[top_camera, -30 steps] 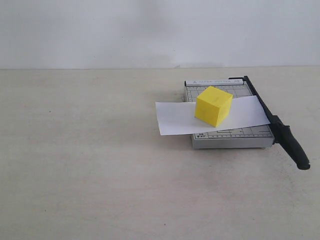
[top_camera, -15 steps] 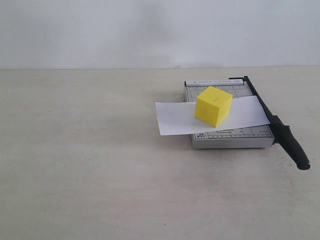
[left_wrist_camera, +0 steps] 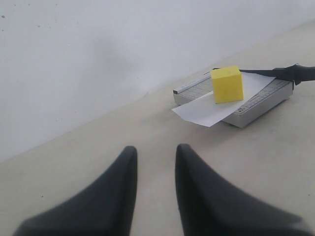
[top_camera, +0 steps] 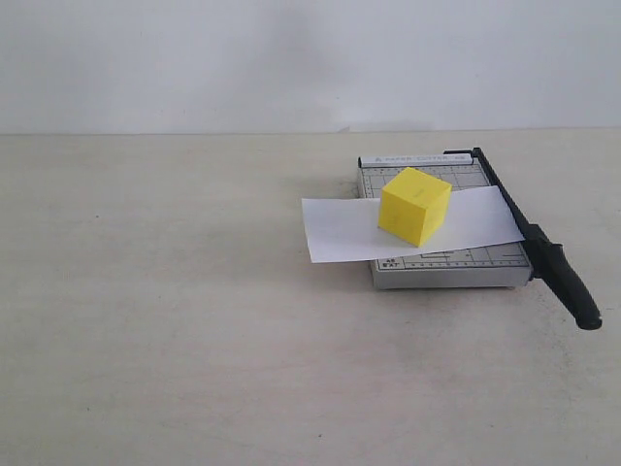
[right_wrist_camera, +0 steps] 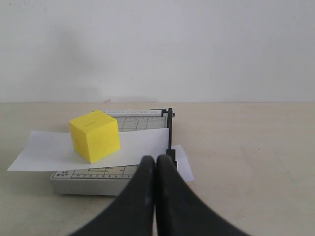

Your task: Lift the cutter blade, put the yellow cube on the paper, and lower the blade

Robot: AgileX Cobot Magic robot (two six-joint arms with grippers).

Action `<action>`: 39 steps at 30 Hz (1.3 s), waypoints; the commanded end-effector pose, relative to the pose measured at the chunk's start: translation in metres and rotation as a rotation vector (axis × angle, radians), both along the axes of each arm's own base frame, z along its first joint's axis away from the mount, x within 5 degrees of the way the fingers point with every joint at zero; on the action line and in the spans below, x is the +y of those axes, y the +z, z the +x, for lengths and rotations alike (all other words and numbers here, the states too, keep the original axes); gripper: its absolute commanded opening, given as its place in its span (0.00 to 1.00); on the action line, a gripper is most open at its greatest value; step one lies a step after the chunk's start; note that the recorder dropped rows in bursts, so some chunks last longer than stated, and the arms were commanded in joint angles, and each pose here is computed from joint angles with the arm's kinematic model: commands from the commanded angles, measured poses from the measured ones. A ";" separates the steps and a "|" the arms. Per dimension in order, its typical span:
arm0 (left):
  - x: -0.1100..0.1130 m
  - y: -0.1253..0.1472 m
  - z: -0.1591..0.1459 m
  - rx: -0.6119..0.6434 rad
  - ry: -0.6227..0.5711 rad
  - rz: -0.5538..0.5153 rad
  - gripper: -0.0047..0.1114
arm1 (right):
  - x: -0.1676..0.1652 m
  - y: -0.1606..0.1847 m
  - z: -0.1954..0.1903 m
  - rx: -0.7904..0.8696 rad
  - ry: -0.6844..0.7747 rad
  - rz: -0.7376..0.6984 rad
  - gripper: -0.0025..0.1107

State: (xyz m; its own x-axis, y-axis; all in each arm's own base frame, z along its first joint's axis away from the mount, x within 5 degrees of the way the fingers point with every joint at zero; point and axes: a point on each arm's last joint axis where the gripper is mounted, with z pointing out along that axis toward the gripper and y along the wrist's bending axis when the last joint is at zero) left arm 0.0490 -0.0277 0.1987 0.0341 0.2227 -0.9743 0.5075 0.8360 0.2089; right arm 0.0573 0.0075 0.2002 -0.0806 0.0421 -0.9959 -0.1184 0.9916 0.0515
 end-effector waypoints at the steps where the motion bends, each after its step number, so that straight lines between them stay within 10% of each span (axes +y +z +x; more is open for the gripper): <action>1: 0.000 0.000 0.000 -0.010 0.002 -0.006 0.27 | 0.000 -0.001 0.000 0.004 0.003 -0.001 0.02; 14: 0.003 0.000 0.002 -0.010 0.071 -0.006 0.27 | 0.000 -0.001 0.000 0.004 0.003 0.002 0.02; 31: 0.032 0.000 0.007 -0.011 0.590 -0.003 0.27 | 0.000 -0.001 0.000 0.004 0.003 0.004 0.02; 39: 0.035 0.000 0.007 -0.011 0.641 -0.003 0.27 | 0.000 -0.001 0.000 0.001 0.003 0.008 0.02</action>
